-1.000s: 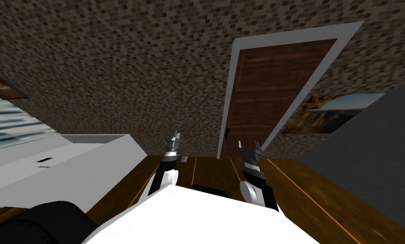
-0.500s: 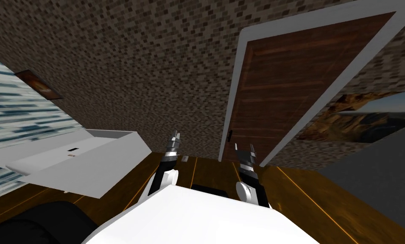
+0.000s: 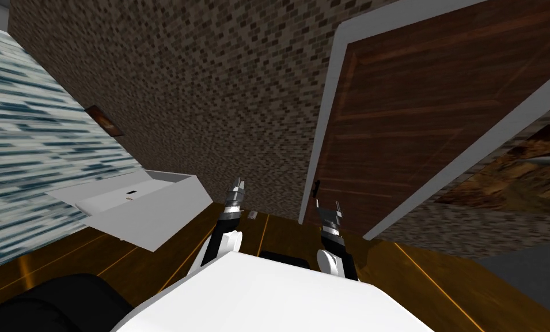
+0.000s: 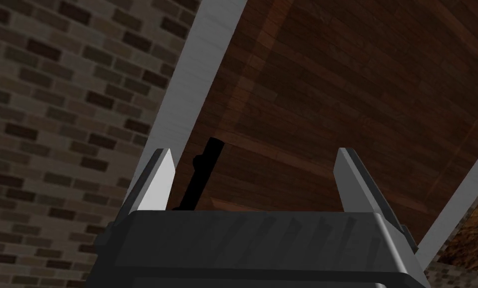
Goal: Pull the door open
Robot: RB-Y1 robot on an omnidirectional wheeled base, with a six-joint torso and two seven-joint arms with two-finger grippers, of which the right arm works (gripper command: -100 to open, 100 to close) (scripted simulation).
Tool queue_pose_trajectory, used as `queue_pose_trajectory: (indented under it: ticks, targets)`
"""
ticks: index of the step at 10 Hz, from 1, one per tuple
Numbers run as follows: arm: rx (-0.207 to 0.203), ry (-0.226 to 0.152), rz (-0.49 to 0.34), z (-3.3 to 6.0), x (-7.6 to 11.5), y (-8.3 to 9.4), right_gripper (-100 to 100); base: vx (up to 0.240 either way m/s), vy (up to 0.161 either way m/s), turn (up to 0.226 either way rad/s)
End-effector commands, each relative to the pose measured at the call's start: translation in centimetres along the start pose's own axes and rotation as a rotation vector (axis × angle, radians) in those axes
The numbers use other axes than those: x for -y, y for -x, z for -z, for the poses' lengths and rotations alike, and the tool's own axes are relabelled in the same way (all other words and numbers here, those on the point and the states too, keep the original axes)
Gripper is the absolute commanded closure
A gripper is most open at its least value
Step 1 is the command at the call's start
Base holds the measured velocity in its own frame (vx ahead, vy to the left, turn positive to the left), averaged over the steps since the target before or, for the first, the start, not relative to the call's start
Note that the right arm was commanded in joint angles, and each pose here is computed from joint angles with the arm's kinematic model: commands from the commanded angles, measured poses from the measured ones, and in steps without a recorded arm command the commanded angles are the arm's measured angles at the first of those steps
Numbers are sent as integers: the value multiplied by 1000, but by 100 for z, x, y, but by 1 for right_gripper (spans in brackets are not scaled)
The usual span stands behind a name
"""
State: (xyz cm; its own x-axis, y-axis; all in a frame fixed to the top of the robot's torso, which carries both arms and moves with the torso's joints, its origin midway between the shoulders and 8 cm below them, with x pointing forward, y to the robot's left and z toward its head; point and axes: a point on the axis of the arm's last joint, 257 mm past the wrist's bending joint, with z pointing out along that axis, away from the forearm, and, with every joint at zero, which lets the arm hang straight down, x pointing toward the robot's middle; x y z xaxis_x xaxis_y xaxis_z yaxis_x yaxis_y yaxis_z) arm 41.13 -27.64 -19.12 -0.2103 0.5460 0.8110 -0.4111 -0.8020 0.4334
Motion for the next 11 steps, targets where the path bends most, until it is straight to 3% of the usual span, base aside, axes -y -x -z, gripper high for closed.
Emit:
queue_pose_trajectory:
  ticks: [1,5,11]
  targets:
    - [13,-4,-21,15,52,66,-100,45,-57,39]
    - [88,-17,-132,163,258,366,-100,56,-80,138]
    - [167,-24,-227,340,445,659,-100,34,-74,103]
